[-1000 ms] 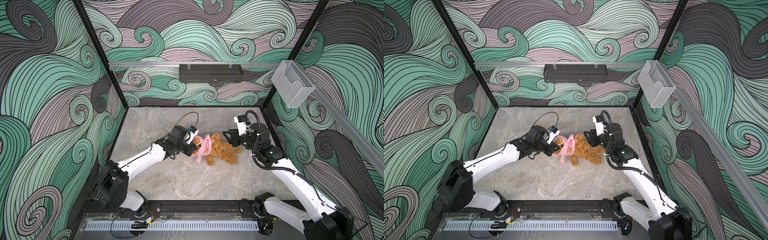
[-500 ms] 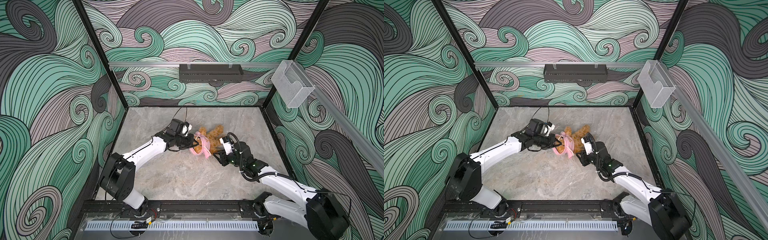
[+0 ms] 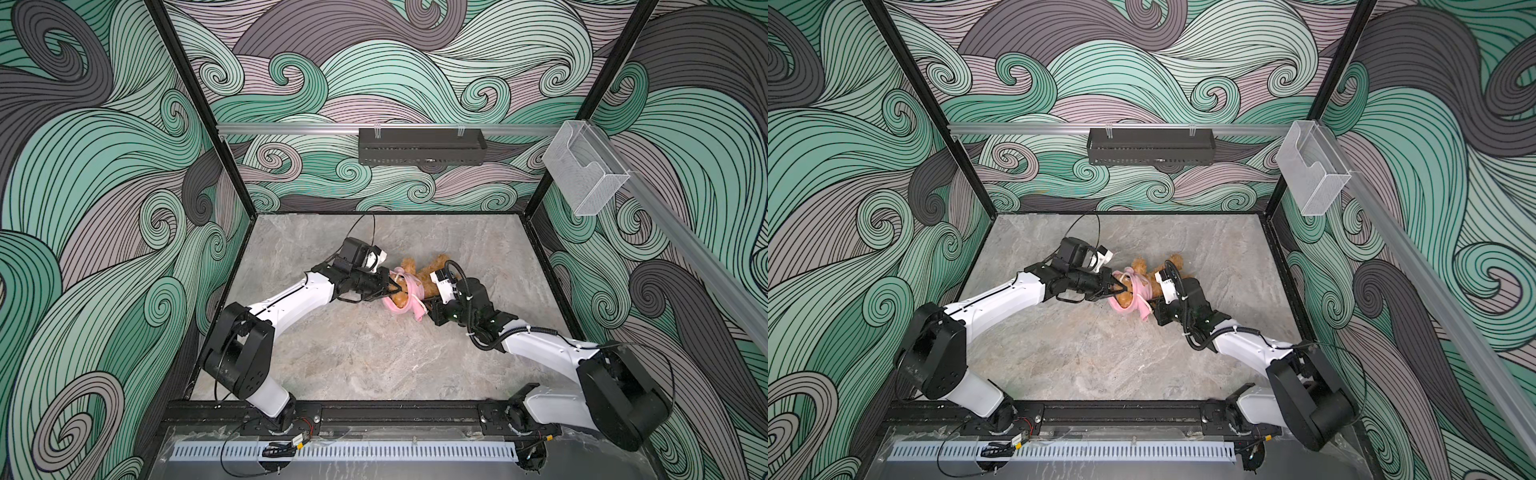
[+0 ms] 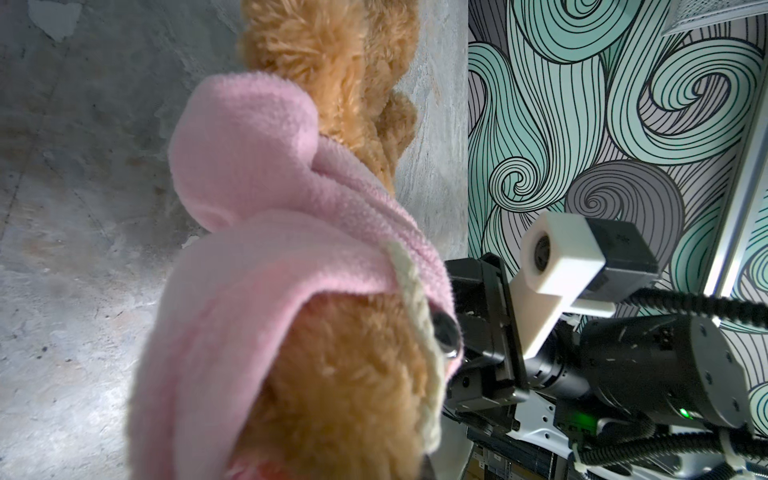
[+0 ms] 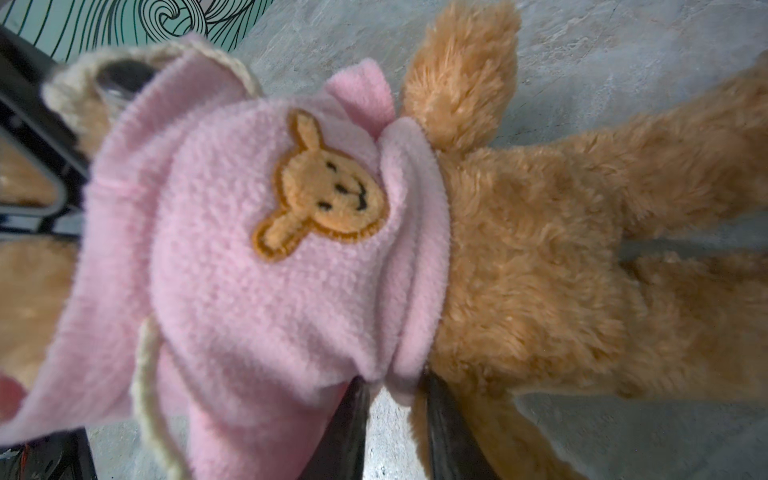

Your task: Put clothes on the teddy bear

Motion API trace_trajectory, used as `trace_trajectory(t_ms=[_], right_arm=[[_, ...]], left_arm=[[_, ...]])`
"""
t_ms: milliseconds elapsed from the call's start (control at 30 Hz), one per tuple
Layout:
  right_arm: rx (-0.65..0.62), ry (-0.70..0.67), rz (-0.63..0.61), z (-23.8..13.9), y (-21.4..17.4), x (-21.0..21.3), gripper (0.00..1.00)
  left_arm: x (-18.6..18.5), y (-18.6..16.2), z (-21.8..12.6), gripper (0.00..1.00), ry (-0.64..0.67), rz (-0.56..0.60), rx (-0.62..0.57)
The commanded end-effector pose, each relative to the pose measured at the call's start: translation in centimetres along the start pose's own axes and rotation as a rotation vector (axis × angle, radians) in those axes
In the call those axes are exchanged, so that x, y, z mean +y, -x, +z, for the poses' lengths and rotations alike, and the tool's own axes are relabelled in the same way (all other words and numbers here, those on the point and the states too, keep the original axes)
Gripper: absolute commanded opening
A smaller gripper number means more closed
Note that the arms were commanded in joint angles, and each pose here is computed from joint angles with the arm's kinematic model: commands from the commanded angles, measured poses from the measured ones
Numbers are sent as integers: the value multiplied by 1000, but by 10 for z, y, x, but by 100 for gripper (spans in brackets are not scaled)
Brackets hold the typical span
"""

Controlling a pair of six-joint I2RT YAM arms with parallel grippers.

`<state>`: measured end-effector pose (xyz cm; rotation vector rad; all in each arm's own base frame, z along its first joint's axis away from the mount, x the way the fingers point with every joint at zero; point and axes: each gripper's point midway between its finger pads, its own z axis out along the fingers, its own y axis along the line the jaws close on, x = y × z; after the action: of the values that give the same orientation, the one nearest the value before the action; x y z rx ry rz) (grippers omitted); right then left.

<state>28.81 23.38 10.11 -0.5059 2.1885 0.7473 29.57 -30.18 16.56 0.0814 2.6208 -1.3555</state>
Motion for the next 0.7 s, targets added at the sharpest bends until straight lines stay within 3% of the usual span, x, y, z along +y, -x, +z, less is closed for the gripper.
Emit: trace_trajectory(t_ms=[0,100,200,300,400,533,667], right_arm=[[-60,55,1,6,23,9,27],[-63,54,25,13,27,8,17],[-41,-165,100,11,20,-31,0],[2,-425,164,-10,5,-79,0],[5,-542,270,-32,-12,-117,0],[-12,-588,420,-53,-31,-151,0],[-24,-576,447,-57,-30,-157,0]], left_arm=[[-21,15,-4,0,-75,44,-17],[-20,15,-1,0,-83,36,-13],[-21,14,-2,0,-87,26,-12],[-16,14,-7,0,-65,5,-14],[2,12,-15,0,-16,-23,0],[20,10,-26,0,43,-21,3],[24,11,-28,0,61,-9,5]])
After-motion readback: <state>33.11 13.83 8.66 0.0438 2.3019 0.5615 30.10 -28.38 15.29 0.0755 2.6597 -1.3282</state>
